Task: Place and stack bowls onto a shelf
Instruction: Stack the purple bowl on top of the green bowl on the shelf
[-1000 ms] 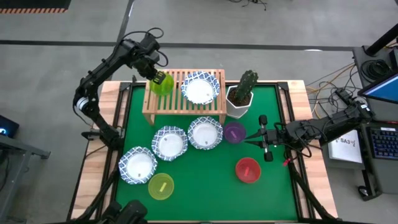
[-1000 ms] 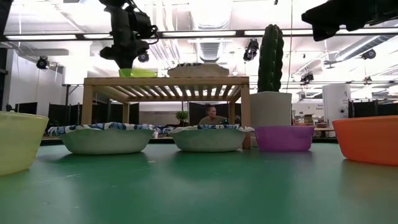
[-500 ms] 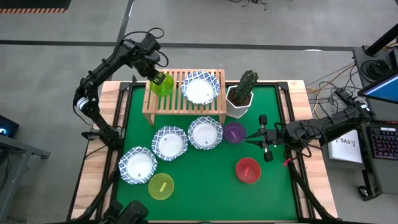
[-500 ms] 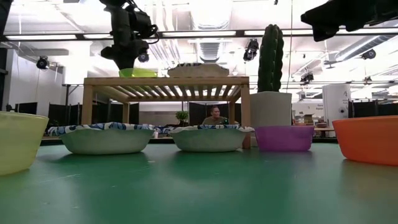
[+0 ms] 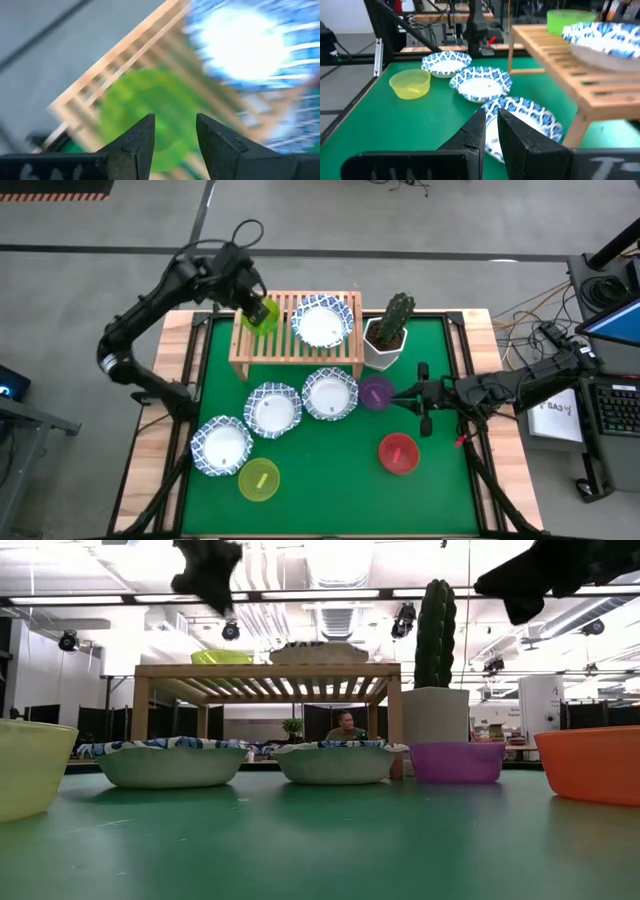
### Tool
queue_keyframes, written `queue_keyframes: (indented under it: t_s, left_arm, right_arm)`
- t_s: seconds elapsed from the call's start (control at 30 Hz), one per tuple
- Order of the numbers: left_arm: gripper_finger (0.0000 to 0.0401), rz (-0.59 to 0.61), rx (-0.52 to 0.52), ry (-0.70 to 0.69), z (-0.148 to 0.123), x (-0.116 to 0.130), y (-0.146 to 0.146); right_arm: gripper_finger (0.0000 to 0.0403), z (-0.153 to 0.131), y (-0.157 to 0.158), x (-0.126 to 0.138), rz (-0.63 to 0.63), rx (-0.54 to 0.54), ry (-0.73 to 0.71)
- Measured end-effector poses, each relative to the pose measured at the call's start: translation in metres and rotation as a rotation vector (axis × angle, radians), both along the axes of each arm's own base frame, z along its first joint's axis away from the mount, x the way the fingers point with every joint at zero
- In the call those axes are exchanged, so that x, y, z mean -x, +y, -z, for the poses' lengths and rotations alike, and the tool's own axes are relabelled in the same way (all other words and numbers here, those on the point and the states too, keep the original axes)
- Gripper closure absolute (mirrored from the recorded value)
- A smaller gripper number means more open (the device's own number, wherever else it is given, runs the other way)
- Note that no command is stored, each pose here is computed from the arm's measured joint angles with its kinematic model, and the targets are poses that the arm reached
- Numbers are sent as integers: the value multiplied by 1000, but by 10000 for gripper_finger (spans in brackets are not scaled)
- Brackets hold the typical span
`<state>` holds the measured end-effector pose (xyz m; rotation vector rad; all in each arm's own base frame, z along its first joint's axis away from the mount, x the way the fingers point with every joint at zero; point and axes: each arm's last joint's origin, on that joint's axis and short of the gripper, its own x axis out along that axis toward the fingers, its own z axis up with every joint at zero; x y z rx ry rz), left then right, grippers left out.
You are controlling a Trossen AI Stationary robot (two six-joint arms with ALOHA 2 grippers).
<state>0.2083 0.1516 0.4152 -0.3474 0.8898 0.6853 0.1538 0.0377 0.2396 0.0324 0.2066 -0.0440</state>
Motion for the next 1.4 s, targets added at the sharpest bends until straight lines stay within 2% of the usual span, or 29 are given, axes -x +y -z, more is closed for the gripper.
queue_keyframes:
  t_s: [0.17, 0.3, 0.47, 0.6, 0.7, 0.93, 1.1, 1.23, 1.4]
  left_arm:
    - [281, 202, -96, -188, -13, -10, -62]
    - [283, 312, -188, -285, -4, -11, -110]
    - [283, 455, -226, -362, 27, -11, -160]
    - [283, 585, -204, -430, 56, -14, -193]
    - [283, 656, -190, -475, 75, -18, -213]
    - [283, 715, -165, -503, 99, -29, -236]
    - [283, 719, -169, -491, 105, -38, -239]
    - [283, 728, -181, -480, 107, -40, -240]
    - [283, 729, -182, -478, 108, -41, -240]
  right_arm:
    - [365, 8, 4, -13, 25, -77, 74]
    - [365, 7, 8, -26, 51, -108, 182]
    - [365, -2, 12, -39, 111, -121, 408]
    - [365, -3, 14, -46, 146, -81, 586]
    - [365, -1, 17, -52, 142, -65, 663]
    - [349, 10, 21, -65, 118, -34, 763]
    - [293, 19, 16, -74, 151, -20, 812]
    - [243, 31, 10, -81, 157, 38, 868]
    - [215, 47, 3, -94, 160, 76, 906]
